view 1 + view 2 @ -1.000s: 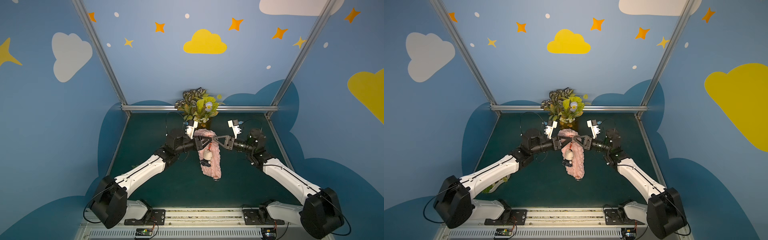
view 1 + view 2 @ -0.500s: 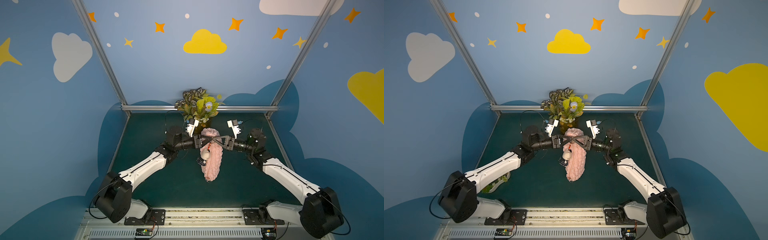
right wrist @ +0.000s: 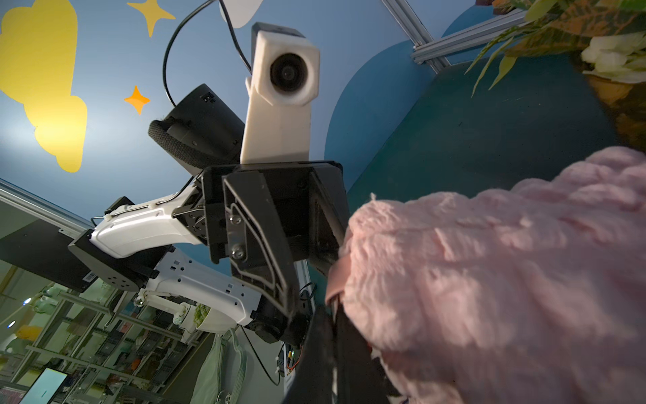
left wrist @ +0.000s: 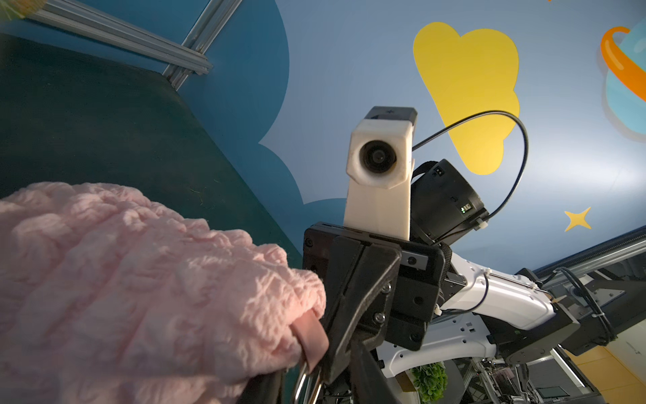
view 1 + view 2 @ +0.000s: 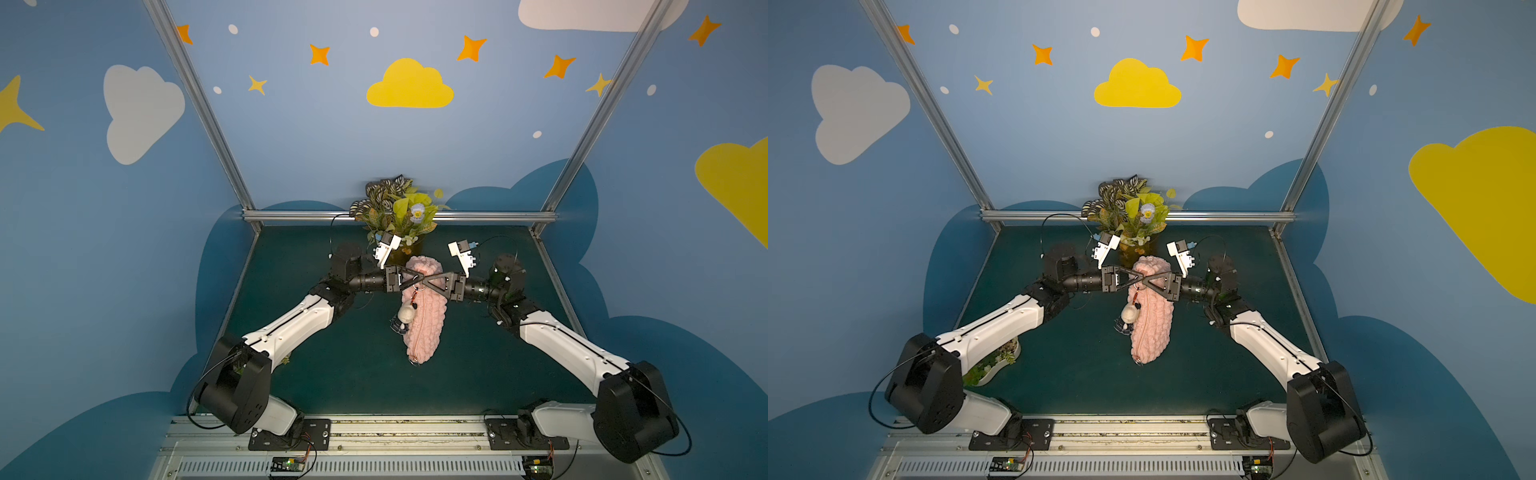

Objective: Remove the decoration from the bag
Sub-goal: Adjust the decoration item in the bag.

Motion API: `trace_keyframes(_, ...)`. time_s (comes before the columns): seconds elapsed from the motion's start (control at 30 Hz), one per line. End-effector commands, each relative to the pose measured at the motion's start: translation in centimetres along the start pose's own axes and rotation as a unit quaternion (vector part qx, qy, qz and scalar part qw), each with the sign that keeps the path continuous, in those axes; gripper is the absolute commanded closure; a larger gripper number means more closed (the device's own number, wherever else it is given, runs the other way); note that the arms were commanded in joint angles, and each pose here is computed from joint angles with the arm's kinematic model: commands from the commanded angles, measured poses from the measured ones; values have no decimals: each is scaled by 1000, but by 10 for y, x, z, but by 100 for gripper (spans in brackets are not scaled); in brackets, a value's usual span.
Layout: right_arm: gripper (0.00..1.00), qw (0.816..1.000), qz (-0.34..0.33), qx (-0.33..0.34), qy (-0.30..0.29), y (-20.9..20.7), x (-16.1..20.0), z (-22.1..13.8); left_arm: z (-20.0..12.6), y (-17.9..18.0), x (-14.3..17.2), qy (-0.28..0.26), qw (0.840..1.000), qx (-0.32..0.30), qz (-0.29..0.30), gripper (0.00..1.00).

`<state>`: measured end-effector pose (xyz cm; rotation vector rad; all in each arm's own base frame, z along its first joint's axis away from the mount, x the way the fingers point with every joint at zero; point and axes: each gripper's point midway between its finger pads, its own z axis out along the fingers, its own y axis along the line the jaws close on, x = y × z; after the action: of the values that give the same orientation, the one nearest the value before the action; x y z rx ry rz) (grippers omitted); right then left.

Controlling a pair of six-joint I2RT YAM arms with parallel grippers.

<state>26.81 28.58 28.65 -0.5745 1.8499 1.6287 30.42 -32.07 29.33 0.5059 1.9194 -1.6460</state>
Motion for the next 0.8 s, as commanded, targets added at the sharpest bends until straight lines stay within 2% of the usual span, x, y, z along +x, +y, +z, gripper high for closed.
trace_keyframes(0.0,100,999,-29,-23,3,14,-6,1,-2,-19,-10,-1,998,36,42,68)
trace_keyframes(0.37,100,1000,-27,-12,-7,8,-12,-2,-5,-23,-8,7,998,54,45,94)
trace_keyframes(0.43,100,1000,-24,-7,-10,6,-14,-2,-5,-25,-8,8,997,58,45,94)
trace_keyframes(0.67,100,1000,-20,2,-18,0,-18,-1,-6,-25,-5,10,997,63,40,82)
trace_keyframes(0.77,100,1000,-21,6,-22,0,-21,-2,-5,-22,-3,14,997,63,36,81)
